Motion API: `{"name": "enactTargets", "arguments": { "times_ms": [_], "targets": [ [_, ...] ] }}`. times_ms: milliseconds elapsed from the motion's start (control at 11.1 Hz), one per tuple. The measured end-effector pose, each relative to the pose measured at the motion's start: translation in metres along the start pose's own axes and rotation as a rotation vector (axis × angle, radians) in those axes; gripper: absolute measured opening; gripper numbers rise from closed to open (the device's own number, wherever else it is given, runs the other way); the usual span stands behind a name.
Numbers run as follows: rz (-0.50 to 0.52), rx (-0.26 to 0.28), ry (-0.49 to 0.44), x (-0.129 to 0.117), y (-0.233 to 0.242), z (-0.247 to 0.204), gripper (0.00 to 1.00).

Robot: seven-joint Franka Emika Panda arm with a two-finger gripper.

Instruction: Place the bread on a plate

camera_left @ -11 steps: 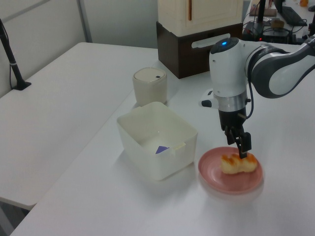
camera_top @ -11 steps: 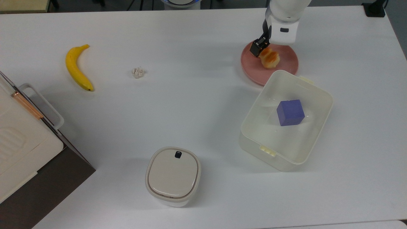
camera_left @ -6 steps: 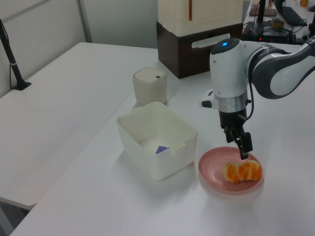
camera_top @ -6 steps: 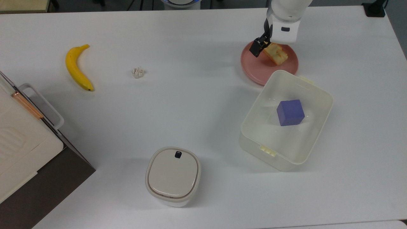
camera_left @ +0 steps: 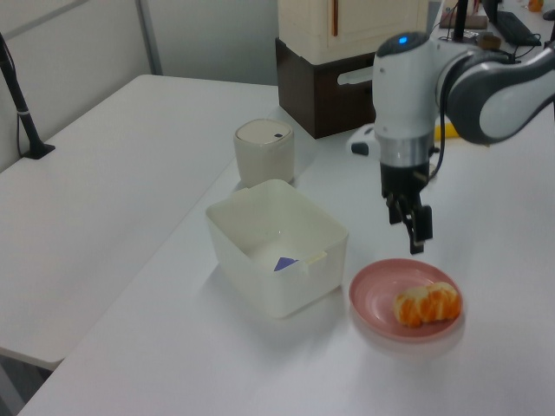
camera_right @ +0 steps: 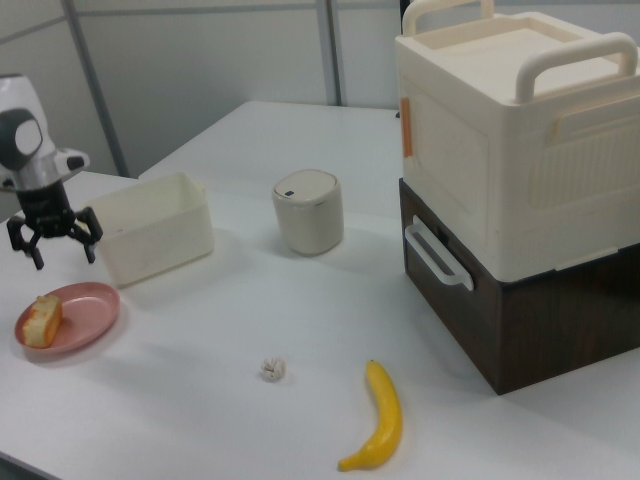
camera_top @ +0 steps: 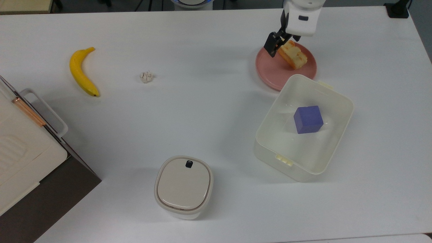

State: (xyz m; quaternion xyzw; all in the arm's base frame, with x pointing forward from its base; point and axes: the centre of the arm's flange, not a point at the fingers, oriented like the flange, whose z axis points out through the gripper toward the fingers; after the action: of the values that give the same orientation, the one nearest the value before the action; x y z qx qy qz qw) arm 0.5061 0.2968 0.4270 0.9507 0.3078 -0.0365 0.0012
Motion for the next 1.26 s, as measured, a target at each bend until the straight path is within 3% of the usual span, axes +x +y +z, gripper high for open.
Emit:
{"name": "enactTargets", "arguments": {
  "times_ms": [270, 450, 810, 1260],
  "targets": [
    [0.062, -0.031, 0.050, -0.001, 0.033, -0.063, 1.00],
    [0.123, -0.061, 0.081, -0.004, 0.058, -0.081, 1.00],
    [0.270, -0.077, 0.114, -0.020, 0.133, -0.094, 1.00],
    [0.451, -0.098, 0.109, -0.062, 0.228, -0.096, 1.00]
  ]
}}
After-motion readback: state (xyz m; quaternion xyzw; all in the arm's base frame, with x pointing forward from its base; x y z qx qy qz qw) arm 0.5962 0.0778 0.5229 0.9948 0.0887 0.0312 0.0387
